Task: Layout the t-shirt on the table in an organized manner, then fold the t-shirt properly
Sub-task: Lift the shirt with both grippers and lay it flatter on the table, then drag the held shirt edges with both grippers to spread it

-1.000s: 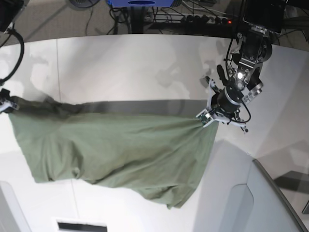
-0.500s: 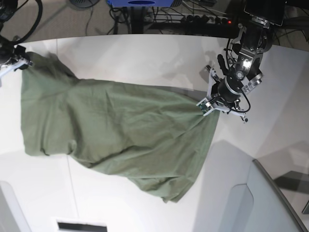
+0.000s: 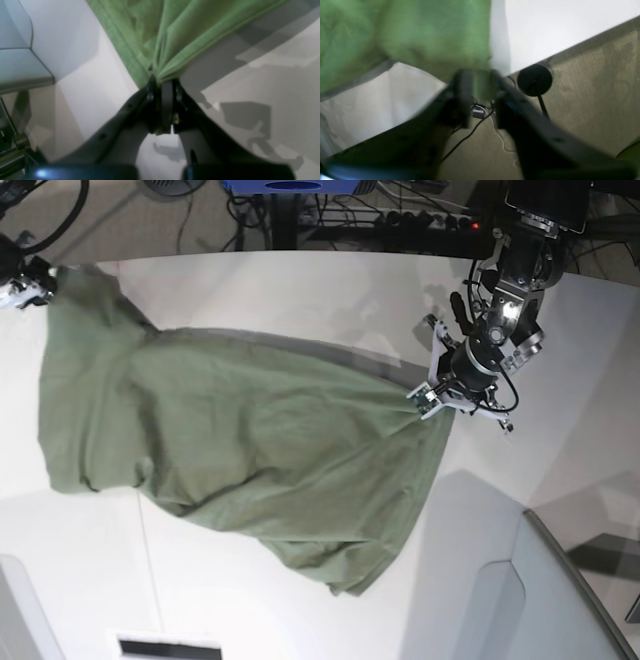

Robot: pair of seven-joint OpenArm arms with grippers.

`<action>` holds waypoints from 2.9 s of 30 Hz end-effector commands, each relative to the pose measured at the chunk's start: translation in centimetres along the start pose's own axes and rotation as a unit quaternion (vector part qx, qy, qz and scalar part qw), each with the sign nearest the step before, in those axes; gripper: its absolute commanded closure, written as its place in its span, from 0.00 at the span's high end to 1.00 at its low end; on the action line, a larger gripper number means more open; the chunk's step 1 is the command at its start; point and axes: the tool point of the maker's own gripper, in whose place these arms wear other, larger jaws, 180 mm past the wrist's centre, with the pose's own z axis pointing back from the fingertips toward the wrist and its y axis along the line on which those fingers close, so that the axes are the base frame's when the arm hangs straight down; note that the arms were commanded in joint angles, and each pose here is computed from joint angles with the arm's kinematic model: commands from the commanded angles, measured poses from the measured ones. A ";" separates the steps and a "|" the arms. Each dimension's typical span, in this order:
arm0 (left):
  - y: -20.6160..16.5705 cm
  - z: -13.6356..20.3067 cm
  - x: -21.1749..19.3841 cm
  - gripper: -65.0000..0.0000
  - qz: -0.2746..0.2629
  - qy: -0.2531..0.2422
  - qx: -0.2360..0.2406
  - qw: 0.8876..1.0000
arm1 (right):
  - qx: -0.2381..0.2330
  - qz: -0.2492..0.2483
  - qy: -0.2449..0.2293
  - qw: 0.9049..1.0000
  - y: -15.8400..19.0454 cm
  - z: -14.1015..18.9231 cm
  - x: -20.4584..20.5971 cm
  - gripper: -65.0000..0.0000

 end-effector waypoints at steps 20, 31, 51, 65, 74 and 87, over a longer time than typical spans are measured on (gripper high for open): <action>8.3 7.0 1.6 0.56 0.053 -0.061 0.134 0.988 | 0.003 0.029 -0.116 0.993 2.1 3.3 7.0 0.50; 1.8 2.2 5.1 0.00 0.163 -0.107 0.017 0.981 | 0.080 -0.003 -0.059 0.995 4.9 -4.0 8.5 0.02; -8.4 -1.3 -0.5 0.00 0.059 0.034 -0.055 0.996 | 0.046 -0.015 0.048 0.998 0.7 -8.6 -0.4 0.00; -3.4 3.8 3.7 0.00 0.042 -0.040 0.027 0.998 | 0.029 0.056 -0.072 0.995 2.6 -1.4 6.9 0.00; 3.2 3.6 4.2 0.00 0.060 -0.046 0.099 0.992 | 0.053 -0.024 -0.078 0.995 0.2 -5.6 16.2 0.49; 3.5 3.8 -0.4 0.00 0.093 0.000 0.107 0.990 | 0.067 -0.024 -0.037 0.997 1.7 -10.0 13.3 0.52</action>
